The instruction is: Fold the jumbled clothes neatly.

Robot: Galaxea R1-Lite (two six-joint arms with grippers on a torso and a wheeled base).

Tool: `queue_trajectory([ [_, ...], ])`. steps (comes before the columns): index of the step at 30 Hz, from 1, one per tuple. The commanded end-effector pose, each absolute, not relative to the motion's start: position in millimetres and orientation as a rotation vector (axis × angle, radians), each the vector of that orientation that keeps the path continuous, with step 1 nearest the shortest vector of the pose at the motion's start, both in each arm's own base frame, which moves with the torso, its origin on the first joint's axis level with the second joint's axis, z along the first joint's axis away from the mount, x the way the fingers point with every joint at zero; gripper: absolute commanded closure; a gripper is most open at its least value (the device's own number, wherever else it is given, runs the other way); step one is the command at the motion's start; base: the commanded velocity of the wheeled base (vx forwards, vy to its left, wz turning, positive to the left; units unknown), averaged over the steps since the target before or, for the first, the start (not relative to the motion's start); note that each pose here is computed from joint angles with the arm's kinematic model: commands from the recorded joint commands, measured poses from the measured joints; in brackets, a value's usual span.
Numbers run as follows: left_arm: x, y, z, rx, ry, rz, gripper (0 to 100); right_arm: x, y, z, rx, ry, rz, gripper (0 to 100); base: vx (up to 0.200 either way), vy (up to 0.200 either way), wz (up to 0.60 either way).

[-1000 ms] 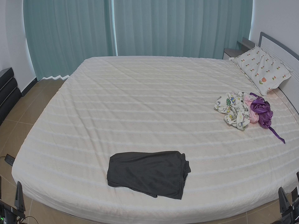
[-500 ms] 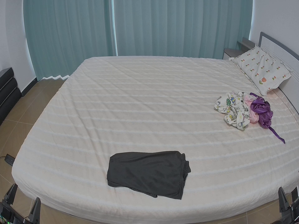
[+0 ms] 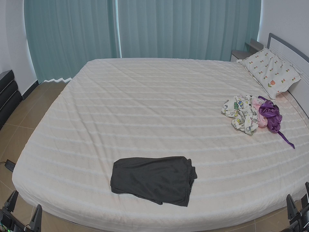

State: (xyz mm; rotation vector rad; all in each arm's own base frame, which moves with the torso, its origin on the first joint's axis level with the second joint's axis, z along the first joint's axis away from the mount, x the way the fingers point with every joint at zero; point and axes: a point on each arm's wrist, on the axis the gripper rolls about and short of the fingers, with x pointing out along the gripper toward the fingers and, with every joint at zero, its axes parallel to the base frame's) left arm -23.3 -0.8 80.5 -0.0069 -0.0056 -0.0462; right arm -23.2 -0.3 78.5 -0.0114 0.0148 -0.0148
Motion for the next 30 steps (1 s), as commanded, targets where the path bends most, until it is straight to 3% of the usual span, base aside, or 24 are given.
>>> queue_trajectory([
  [1, -22.5, -0.8, 75.6, -0.008, 0.005, -0.046, 0, -23.2, -0.3, 75.3, -0.012, 0.014, -0.014, 0, 0.0, 0.0, 0.0],
  [30, -22.5, -0.4, 75.7, -0.015, 0.003, -0.029, 0, -23.3, -0.3, 75.8, -0.006, 0.012, -0.012, 0, 0.0, 0.0, 0.0],
])
